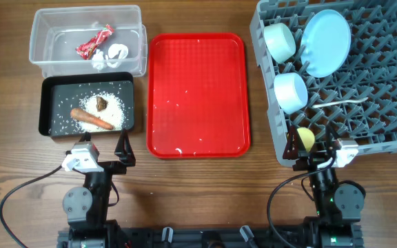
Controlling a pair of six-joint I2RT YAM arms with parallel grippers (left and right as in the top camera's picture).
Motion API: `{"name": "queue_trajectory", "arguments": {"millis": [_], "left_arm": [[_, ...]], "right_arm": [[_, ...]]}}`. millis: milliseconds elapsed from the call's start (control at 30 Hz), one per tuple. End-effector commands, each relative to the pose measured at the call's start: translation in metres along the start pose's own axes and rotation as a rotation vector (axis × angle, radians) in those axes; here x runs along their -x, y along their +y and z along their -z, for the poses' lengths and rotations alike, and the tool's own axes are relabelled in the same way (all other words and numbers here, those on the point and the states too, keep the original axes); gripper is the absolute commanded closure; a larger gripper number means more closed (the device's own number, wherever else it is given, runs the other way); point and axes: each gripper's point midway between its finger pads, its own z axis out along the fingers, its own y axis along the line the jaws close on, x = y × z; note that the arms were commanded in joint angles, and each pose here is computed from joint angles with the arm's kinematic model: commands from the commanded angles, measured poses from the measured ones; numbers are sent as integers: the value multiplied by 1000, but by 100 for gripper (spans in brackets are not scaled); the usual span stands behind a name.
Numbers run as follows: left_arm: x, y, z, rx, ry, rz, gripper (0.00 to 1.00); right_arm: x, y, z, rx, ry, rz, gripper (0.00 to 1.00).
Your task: Sort waste into correct bins and load items into the dishwasher rack
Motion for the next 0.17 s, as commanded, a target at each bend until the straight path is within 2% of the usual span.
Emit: {"name": "queue_trajectory", "arguments": {"millis": [0, 133], "left_arm": [[-2, 0, 0, 0, 2, -16, 0], [-2, 0, 0, 0, 2, -16, 0]], "right_arm": [[2, 0, 0, -1, -9, -7, 0], [2, 0, 0, -1, -9, -7, 0]]}}
